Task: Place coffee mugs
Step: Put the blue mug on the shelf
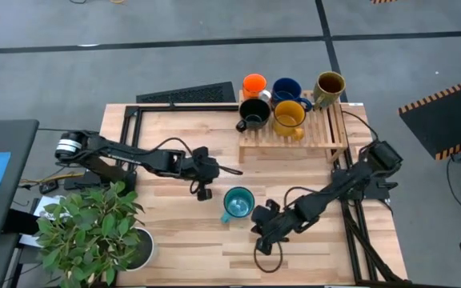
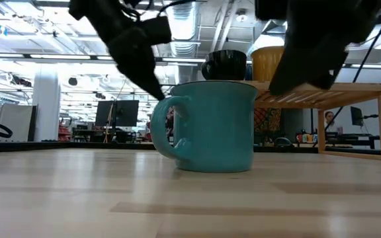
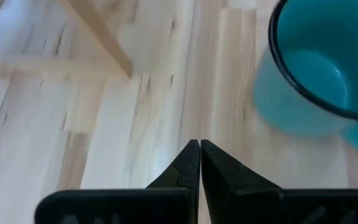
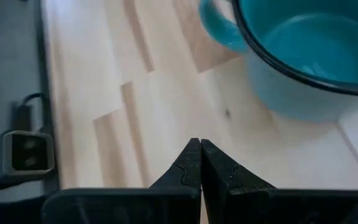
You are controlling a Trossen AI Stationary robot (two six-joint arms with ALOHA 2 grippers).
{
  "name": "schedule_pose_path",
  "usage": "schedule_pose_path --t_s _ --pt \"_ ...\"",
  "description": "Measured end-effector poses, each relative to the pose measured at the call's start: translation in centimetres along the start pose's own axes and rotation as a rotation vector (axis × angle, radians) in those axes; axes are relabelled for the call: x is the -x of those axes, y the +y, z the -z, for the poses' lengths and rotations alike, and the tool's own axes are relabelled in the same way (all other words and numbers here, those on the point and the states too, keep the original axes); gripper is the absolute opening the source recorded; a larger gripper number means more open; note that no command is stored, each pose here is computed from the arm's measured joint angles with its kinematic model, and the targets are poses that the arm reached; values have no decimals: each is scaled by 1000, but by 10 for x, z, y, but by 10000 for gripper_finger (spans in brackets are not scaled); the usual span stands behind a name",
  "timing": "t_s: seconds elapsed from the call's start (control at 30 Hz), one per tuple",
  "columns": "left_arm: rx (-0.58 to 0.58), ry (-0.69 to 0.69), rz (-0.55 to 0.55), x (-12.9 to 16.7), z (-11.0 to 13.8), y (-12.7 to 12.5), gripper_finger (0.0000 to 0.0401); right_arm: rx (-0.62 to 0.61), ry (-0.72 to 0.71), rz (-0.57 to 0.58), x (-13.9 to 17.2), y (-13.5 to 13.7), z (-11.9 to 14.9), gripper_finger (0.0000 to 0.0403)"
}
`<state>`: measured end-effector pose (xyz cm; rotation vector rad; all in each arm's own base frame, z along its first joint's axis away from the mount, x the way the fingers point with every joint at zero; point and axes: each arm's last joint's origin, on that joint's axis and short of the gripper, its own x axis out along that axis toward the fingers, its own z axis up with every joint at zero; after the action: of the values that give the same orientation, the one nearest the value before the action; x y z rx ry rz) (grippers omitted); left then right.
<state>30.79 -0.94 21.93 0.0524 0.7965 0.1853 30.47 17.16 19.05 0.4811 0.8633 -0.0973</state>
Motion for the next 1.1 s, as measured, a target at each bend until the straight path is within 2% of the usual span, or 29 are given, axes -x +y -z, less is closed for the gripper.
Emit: schedule_pose_path --t_s 0.1,0.17,0.27,0.5,0.63,0.83,1.1 --pt "-21 -29 32 -11 -1 0 0 -35 -13 32 -14 -5 0 21" --pt "-24 -99 71 -21 -8 -2 0 -41 -11 51 -20 -9 -2 20" --pt "-20 -105 124 -35 -6 -6 0 -53 -26 79 -21 -16 -9 20" --pt "24 -87 189 -52 -1 -15 0 -25 -10 180 -4 -34 -21 20" --pt "45 -90 235 -51 -1 -22 0 -1 10 239 5 -43 -25 20" --pt "94 -59 290 -47 2 -40 0 25 12 260 9 -55 -36 20" --pt "187 -64 324 -36 4 -70 0 58 -62 270 6 -69 -57 20"
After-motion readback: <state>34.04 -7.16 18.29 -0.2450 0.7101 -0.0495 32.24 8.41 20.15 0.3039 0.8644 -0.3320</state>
